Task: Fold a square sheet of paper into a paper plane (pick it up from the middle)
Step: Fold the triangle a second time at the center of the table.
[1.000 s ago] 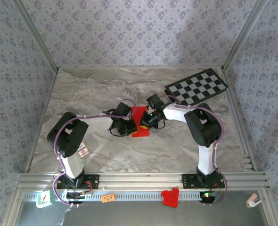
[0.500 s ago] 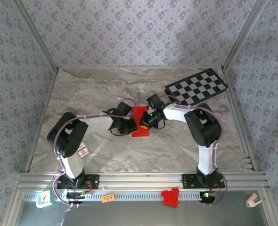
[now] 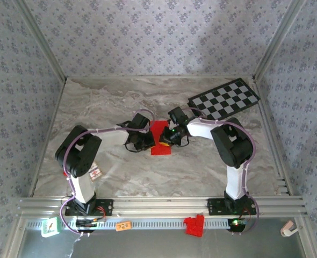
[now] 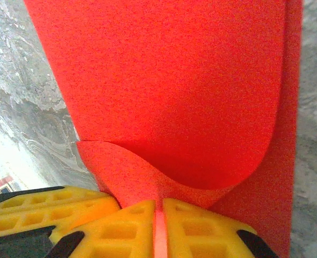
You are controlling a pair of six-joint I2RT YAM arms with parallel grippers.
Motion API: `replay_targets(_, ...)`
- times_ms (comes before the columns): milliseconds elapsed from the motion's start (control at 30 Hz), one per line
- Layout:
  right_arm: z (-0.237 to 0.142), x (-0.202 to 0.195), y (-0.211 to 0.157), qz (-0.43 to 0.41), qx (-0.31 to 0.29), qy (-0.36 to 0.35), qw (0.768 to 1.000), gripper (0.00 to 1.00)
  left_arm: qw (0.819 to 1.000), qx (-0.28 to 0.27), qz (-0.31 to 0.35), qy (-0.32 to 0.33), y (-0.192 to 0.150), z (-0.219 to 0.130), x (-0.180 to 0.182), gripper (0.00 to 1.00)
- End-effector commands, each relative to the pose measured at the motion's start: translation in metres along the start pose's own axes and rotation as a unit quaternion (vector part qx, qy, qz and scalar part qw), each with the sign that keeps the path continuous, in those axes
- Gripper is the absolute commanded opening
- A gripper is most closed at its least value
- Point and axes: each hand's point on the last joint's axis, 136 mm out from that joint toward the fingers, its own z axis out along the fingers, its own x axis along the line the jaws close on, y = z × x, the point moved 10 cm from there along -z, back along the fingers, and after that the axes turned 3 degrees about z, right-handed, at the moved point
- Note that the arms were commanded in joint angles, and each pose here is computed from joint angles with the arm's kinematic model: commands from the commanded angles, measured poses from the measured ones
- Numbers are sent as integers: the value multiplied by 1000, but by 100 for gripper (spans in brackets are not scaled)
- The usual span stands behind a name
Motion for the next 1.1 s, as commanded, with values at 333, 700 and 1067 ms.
replay_targets(333, -45, 4, 11, -72, -90, -142, 983, 42, 999, 27, -4, 36, -2, 6, 7, 8)
replay_targets(700, -25, 12, 16, -122, -47, -192, 973, 47, 999, 28, -4, 35, 0, 4, 4, 10)
replay_targets(1067, -13, 5, 17, -123, -30, -229, 965, 44, 999, 30, -4, 32, 0, 4, 2, 10)
